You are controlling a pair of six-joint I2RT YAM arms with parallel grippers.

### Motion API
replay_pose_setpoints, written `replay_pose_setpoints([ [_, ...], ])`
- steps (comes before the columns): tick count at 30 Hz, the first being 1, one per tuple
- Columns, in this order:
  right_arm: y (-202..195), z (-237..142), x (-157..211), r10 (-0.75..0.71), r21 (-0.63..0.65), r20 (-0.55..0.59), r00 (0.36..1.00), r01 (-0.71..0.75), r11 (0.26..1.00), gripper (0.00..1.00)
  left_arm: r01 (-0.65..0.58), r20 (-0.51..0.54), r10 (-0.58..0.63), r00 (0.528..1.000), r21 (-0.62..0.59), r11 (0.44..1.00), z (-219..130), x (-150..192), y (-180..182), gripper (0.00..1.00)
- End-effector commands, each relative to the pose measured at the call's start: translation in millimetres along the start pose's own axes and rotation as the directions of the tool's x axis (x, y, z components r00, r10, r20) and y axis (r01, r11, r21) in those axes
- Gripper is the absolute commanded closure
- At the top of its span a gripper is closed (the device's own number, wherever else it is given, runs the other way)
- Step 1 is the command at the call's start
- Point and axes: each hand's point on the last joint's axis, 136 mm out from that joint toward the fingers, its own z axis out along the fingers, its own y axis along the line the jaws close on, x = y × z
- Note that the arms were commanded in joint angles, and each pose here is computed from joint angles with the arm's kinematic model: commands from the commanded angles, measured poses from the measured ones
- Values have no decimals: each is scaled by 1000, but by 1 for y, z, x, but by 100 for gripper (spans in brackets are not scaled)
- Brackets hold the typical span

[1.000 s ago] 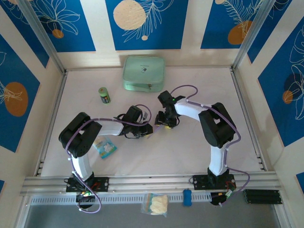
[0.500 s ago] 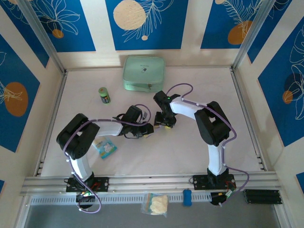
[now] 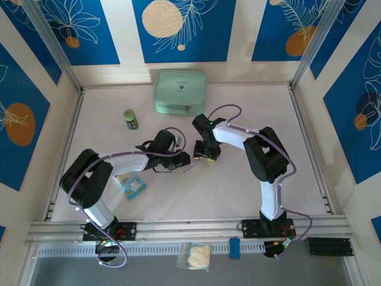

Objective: Fold a paper plane with a square sheet of paper (pick it up from the middle)
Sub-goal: Fold the wing for the fifth time at the center of the table.

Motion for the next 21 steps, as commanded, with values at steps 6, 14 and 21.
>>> replay_pose_setpoints([
  [6,-38,59,22,15,129,-108,994,-1,992,47,-15,-53,18,998,59,998,18,1,-16,84],
  [14,-39,59,22,16,127,-112,994,-1,992,48,2,-69,-2,998,-1,1000,26,2,-2,86],
  [21,-40,61,23,12,133,-120,993,4,991,48,27,-68,-30,997,-53,998,29,5,11,88],
])
